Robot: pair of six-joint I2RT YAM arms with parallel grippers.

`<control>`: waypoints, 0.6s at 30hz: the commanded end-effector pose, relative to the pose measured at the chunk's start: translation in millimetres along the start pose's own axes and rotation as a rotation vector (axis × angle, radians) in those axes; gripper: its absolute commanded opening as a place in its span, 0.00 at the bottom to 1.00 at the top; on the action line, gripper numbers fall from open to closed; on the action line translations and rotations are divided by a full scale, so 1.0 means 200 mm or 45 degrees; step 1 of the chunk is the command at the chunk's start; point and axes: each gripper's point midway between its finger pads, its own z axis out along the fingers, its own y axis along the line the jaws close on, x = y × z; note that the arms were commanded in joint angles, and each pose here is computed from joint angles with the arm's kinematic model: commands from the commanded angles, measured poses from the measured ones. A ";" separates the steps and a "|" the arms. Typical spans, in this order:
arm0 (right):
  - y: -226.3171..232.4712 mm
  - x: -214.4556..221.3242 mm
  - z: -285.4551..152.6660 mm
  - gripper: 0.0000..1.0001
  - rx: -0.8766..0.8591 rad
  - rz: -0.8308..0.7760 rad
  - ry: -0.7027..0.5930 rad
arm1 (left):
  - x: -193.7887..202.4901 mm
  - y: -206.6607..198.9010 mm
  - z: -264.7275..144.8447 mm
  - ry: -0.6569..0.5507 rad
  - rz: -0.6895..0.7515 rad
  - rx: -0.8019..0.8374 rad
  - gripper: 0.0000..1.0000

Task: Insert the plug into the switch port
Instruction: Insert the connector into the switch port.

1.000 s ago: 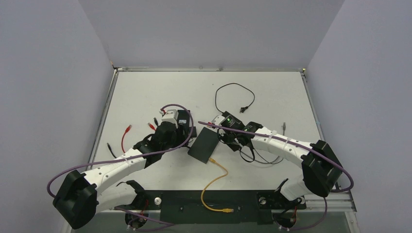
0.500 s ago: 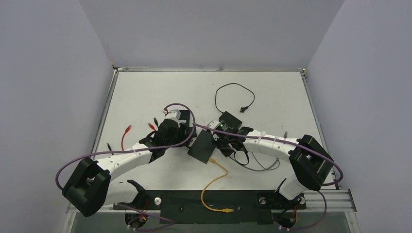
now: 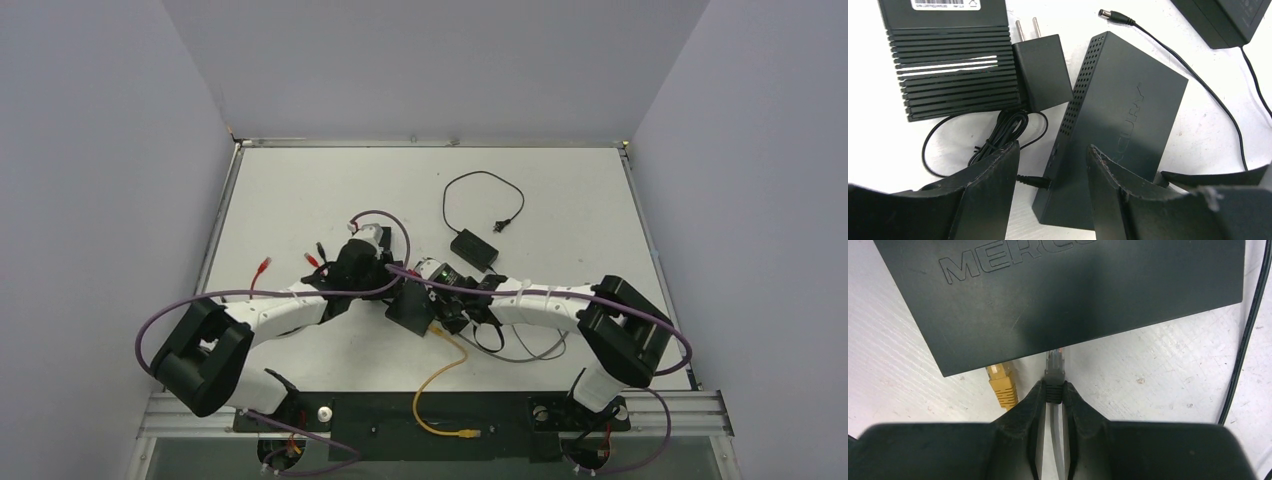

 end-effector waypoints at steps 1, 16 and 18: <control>0.05 -0.11 -0.01 0.00 -0.016 0.024 -0.144 | -0.14 -0.13 0.03 -0.072 0.015 0.108 0.49; -0.05 -0.15 -0.04 0.00 0.165 0.032 -0.222 | -0.03 -0.14 0.15 0.036 0.032 0.156 0.47; -0.03 -0.15 -0.05 0.00 0.165 0.012 -0.231 | -0.02 -0.14 0.16 0.042 0.035 0.162 0.47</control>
